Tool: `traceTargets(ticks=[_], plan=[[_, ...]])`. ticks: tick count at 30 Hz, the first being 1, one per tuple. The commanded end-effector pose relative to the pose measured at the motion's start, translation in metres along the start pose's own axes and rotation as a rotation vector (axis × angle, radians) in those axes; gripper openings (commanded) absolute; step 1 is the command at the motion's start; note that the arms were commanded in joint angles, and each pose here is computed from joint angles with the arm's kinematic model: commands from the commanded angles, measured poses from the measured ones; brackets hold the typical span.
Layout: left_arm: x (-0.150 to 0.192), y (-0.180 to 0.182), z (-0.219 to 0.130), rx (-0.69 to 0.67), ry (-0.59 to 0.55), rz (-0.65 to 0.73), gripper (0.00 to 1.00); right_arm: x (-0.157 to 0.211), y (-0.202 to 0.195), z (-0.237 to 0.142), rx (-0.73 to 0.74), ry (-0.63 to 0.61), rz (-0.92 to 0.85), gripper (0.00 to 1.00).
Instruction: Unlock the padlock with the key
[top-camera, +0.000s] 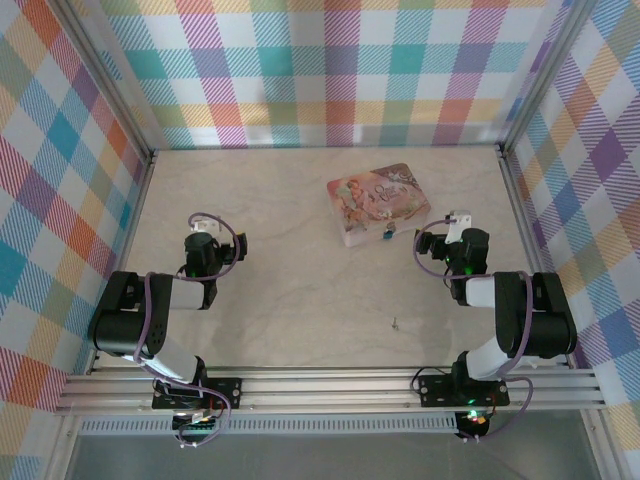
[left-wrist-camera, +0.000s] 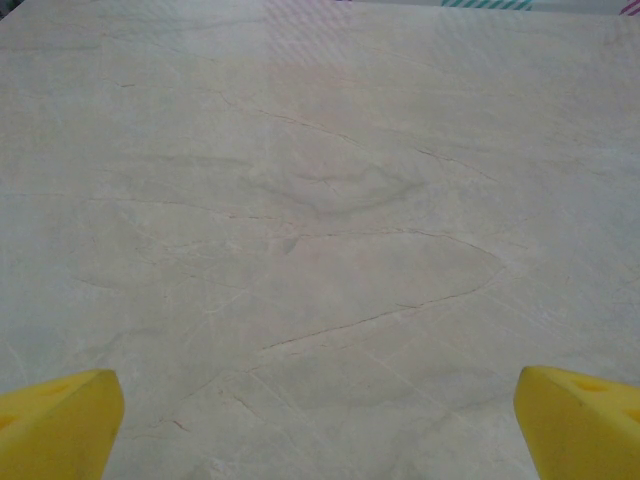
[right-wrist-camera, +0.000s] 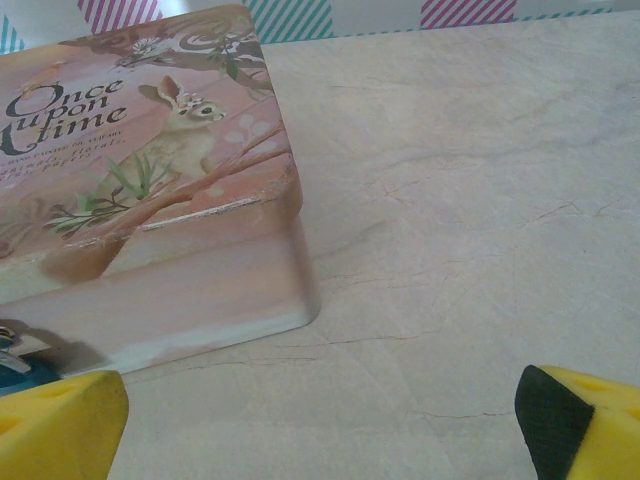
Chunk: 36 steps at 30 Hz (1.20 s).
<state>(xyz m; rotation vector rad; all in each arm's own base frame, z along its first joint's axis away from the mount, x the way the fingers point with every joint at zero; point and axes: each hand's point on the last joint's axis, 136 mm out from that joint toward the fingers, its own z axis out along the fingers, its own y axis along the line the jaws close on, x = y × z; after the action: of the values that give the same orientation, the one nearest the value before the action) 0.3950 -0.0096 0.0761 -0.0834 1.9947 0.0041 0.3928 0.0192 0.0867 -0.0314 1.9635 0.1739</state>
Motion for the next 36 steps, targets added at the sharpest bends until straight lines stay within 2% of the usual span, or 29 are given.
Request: traceTargets(ticks=[1, 7, 9, 15, 19, 22, 25, 30, 36], plan=[[-0.004, -0.001, 0.002, 0.008, -0.004, -0.016, 1.00, -0.007, 0.005, 0.003, -0.020, -0.012, -0.013, 1.00], [-0.005, 0.000, 0.001, 0.007, -0.011, -0.017, 1.00, -0.007, 0.005, 0.002, -0.017, -0.017, -0.013, 1.00], [-0.009, 0.006, -0.002, -0.031, -0.018, -0.037, 1.00, -0.012, 0.001, -0.002, 0.009, -0.024, -0.002, 1.00], [-0.042, 0.011, -0.030, -0.056, -0.045, -0.057, 1.00, -0.036, 0.000, -0.025, 0.044, 0.027, 0.062, 1.00], [-0.069, 0.012, -0.050, -0.063, -0.032, -0.226, 1.00, -0.050, 0.003, -0.039, 0.061, 0.116, 0.209, 1.00], [-0.081, 0.000, -0.058, -0.002, 0.018, -0.327, 1.00, -0.058, 0.013, -0.052, 0.035, 0.186, 0.314, 1.00], [-0.079, -0.018, -0.064, 0.085, 0.092, -0.459, 1.00, -0.057, 0.027, -0.067, 0.006, 0.260, 0.433, 1.00], [-0.063, -0.065, -0.075, 0.264, 0.212, -0.567, 1.00, -0.033, 0.071, -0.093, -0.023, 0.430, 0.451, 0.98], [-0.045, -0.121, -0.096, 0.398, 0.277, -0.579, 1.00, 0.034, 0.106, -0.127, 0.000, 0.683, 0.410, 0.87]])
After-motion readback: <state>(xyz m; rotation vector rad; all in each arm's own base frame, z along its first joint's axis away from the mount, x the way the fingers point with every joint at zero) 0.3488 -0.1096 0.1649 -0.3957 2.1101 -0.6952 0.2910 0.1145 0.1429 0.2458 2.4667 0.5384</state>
